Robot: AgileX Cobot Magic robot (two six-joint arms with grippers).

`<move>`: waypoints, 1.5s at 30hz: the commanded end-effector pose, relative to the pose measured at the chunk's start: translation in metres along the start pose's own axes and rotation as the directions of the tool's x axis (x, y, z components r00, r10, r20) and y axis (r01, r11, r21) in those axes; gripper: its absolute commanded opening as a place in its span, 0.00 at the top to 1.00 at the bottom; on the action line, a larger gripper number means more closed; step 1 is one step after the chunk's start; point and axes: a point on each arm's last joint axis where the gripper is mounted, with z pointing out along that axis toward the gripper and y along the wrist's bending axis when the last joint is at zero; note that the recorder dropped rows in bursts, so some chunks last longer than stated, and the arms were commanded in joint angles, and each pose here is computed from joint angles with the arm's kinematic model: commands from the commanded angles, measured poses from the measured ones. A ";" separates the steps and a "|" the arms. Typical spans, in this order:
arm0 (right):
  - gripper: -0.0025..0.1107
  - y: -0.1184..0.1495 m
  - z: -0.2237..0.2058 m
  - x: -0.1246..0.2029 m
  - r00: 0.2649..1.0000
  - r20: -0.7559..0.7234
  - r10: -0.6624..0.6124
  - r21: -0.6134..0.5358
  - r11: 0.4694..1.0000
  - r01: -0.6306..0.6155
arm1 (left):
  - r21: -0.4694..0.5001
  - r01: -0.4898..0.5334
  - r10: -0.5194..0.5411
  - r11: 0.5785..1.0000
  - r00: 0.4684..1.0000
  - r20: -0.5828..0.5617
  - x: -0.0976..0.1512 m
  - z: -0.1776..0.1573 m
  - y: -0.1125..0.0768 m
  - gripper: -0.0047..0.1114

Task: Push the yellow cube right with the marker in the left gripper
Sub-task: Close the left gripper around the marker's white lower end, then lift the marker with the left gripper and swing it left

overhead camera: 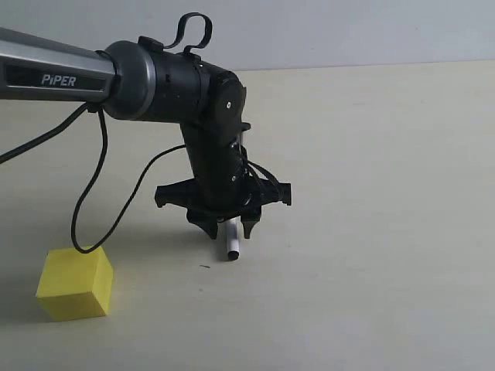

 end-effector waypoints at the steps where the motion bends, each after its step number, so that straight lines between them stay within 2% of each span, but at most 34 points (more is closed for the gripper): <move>1: 0.98 0.000 0.000 0.001 1.000 0.008 -0.003 -0.003 1.000 0.003 | 0.004 0.000 0.000 1.000 1.000 -0.003 0.000 0.003 -0.002 0.54; 6: 0.98 0.000 0.000 0.001 1.000 0.008 -0.003 -0.003 1.000 0.003 | 0.000 0.000 0.000 1.000 0.999 -0.046 0.002 0.017 -0.002 0.54; 13: 0.98 0.000 0.000 0.001 1.000 0.008 -0.003 -0.003 1.000 0.003 | -0.001 -0.011 0.011 1.000 0.999 -0.037 0.002 0.013 -0.002 0.55; 16: 0.98 0.000 0.000 0.001 1.000 0.008 -0.003 -0.003 1.000 0.003 | 0.002 -0.017 0.017 1.000 0.999 -0.028 0.001 0.010 -0.002 0.63; 22: 0.98 0.000 0.000 0.001 1.000 0.008 -0.003 -0.003 1.000 0.003 | 0.026 -0.063 0.063 0.998 0.998 0.008 -0.002 0.005 -0.004 0.96; 25: 0.98 0.000 0.000 0.001 1.000 0.008 -0.003 -0.003 1.000 0.003 | 0.051 -0.148 0.145 0.988 0.988 0.063 -0.007 -0.012 -0.009 0.96; 28: 0.98 0.000 0.000 0.001 1.000 0.008 -0.003 -0.003 1.000 0.003 | 0.042 -0.271 0.263 0.962 0.955 0.141 -0.011 -0.050 -0.012 0.96; 29: 0.98 0.000 0.000 0.001 1.000 0.008 -0.003 -0.003 1.000 0.003 | 0.026 -0.332 0.326 0.943 0.936 0.134 -0.008 -0.064 -0.010 0.96; 30: 0.98 0.000 0.000 0.001 1.000 0.008 -0.003 -0.003 1.000 0.003 | 0.004 -0.432 0.429 0.902 0.898 0.099 -0.003 -0.077 -0.008 0.96; 32: 0.98 0.000 0.000 0.001 1.000 0.008 -0.003 -0.003 1.000 0.003 | -0.020 -0.626 0.626 0.780 0.780 -0.008 0.009 -0.099 0.000 0.96; 36: 0.98 0.000 0.000 0.001 1.000 0.008 -0.003 -0.003 1.000 0.003 | -0.152 -0.649 0.663 0.746 0.746 0.067 0.007 -0.136 0.016 0.96; 39: 0.98 0.000 0.000 0.001 1.000 0.008 -0.003 -0.003 1.000 0.003 | -0.252 -0.670 0.706 0.698 0.704 0.084 0.021 -0.161 0.036 0.96; 42: 0.98 0.000 0.000 0.001 1.000 0.008 -0.003 -0.003 1.000 0.003 | -0.300 -0.762 0.807 0.574 0.588 0.052 0.044 -0.178 0.062 0.96; 44: 0.98 0.000 0.000 0.001 1.000 0.008 -0.003 -0.003 1.000 0.003 | -0.278 -0.841 0.880 0.464 0.473 0.039 0.067 -0.187 0.081 0.96; 45: 0.98 0.000 0.000 0.001 1.000 0.008 -0.003 -0.003 1.000 0.003 | -0.277 -0.854 0.894 0.441 0.446 0.047 0.077 -0.192 0.094 0.96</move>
